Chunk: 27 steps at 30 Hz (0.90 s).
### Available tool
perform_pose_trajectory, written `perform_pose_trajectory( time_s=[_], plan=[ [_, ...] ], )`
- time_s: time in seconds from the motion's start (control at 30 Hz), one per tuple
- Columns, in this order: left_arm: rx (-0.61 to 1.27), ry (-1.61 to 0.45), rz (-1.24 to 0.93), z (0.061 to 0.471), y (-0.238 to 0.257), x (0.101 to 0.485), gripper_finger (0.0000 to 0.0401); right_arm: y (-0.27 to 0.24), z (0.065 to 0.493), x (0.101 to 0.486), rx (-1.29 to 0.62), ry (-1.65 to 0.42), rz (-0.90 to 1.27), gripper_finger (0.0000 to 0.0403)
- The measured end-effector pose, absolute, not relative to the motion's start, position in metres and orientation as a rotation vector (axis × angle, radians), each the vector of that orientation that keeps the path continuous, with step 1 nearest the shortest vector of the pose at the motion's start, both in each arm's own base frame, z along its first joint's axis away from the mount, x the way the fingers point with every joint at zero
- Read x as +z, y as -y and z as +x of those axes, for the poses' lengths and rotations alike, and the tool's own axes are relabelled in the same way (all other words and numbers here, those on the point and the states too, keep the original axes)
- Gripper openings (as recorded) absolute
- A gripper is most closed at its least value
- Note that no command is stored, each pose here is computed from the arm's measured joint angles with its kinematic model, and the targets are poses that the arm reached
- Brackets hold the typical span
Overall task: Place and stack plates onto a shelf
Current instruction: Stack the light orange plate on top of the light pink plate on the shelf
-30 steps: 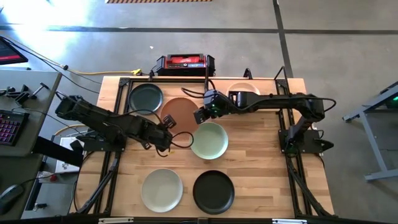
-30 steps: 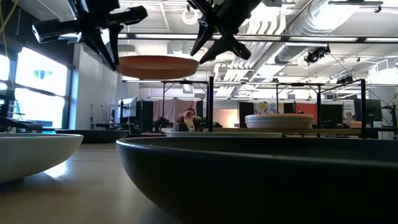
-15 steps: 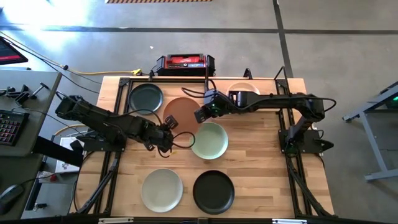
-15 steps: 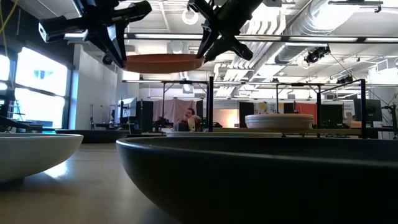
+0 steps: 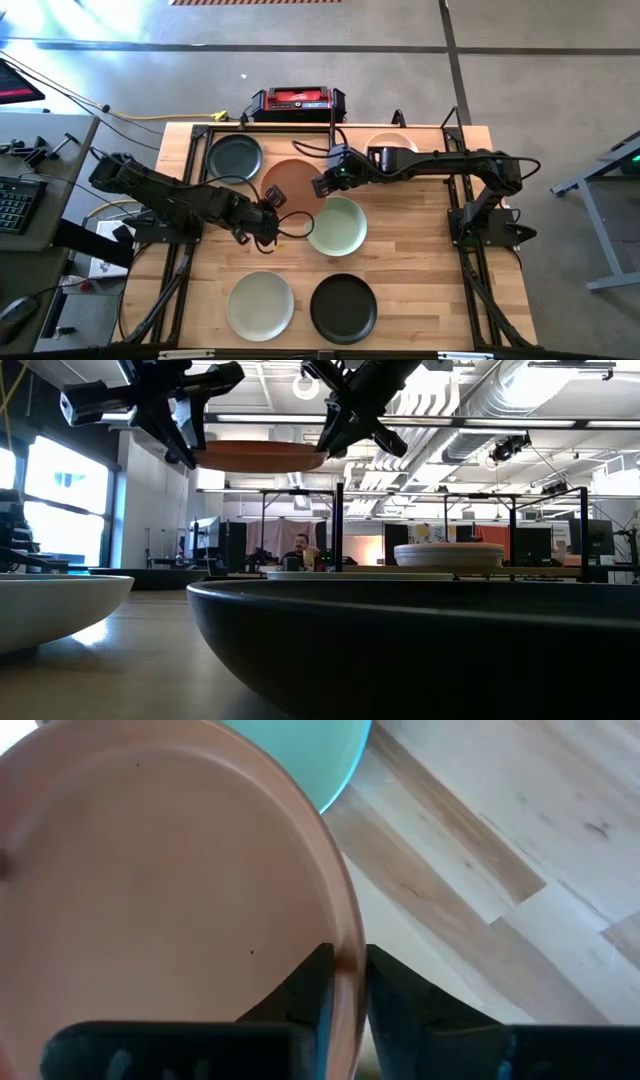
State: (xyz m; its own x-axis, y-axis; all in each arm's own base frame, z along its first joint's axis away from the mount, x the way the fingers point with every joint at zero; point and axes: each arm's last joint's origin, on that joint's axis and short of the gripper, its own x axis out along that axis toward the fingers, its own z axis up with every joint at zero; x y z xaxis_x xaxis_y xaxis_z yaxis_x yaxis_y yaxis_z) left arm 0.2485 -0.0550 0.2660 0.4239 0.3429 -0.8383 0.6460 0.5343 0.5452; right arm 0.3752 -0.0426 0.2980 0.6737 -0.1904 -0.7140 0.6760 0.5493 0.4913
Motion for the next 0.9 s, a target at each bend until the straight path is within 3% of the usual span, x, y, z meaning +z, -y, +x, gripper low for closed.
perform_pose_trajectory(
  time_s=[0.3, 0.5, 0.9],
  plan=[
    [-0.191, -1.172, 0.957, 0.248, 0.055, 0.266, 0.0114, 0.043, 0.374, 0.297, -0.571, -0.662, 0.853, 0.0001],
    [-0.023, -1.169, 0.82, 0.248, 0.054, 0.267, 0.0151, 0.045, 0.372, 0.295, -0.59, -0.689, 0.85, 0.0],
    [0.134, -1.106, 0.722, 0.249, 0.052, 0.273, 0.0155, 0.058, 0.34, 0.324, -0.609, -0.683, 0.843, 0.0]
  ],
)
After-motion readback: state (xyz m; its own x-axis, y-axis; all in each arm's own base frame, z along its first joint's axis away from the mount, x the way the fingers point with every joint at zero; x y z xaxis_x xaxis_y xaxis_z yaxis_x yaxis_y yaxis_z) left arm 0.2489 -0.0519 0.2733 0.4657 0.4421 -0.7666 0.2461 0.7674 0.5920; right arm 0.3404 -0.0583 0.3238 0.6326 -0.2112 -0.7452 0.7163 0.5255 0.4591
